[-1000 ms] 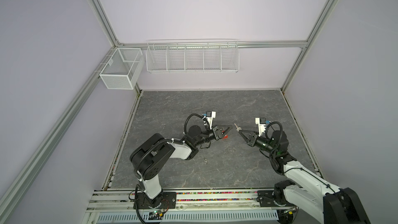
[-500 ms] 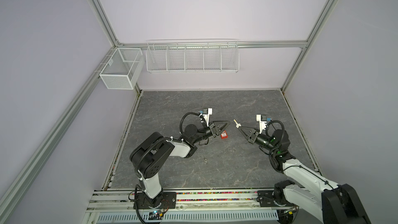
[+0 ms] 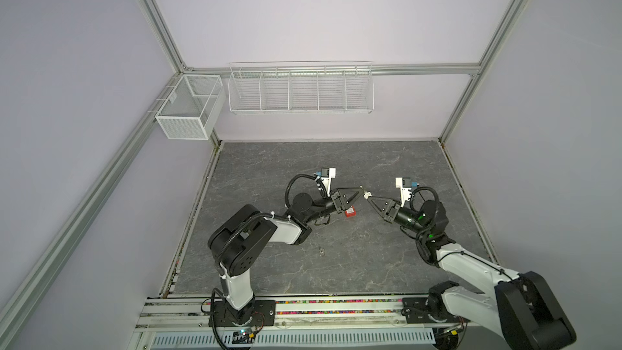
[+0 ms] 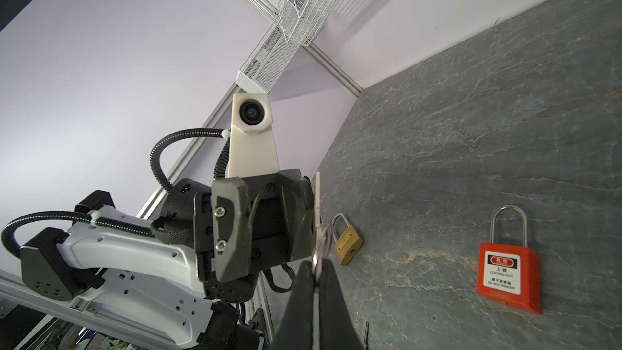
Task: Unlock with the key
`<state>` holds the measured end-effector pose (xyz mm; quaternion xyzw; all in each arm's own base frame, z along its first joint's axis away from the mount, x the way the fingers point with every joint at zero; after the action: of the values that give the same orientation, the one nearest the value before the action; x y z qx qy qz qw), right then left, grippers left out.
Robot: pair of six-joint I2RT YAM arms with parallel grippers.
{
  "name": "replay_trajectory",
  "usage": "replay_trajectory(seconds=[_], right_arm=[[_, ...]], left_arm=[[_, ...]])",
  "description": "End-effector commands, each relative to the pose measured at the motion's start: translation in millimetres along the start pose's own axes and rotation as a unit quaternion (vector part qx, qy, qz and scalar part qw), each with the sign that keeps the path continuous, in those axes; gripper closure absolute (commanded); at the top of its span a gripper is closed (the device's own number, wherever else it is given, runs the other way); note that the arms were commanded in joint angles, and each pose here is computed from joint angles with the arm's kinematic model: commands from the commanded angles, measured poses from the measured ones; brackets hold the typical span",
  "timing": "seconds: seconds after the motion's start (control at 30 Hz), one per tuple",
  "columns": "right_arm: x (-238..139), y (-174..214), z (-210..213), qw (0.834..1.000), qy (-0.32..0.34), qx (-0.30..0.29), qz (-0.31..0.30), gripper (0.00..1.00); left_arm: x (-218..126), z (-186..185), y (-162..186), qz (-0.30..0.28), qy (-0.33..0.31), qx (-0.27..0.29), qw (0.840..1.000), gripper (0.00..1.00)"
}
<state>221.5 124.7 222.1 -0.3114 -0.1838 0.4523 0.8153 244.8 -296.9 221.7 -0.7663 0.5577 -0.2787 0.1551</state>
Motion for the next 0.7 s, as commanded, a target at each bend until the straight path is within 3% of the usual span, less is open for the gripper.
replay_trajectory(seconds=[0.0,0.47,0.53,0.67], right_arm=[[-1,-7,13,1.000,-0.021,-0.019,-0.006,0.94],[9,-4,9,0.999,-0.031,-0.009,0.006,0.94],[10,-4,8,0.999,-0.033,-0.007,0.005,0.94],[11,-6,9,0.999,-0.036,-0.007,0.001,0.94]], left_arm=[[-3,3,2,-0.012,-0.002,0.004,1.000,0.70],[8,-7,-7,0.000,0.030,0.013,0.999,0.71],[8,-8,-7,0.001,0.031,0.013,0.999,0.75],[9,-9,-8,0.003,0.035,0.011,0.999,0.95]])
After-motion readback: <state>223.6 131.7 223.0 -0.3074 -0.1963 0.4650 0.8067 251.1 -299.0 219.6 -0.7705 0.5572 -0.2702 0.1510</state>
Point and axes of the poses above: each gripper's point midway between its finger pads, its own x axis out along the fingers, its own z axis along the line the jaws close on, y = z × x, the point moved 10 cm from there along -x, back along the fingers, and after that the axes turned 4 degrees about -x, right-handed, at the moved point
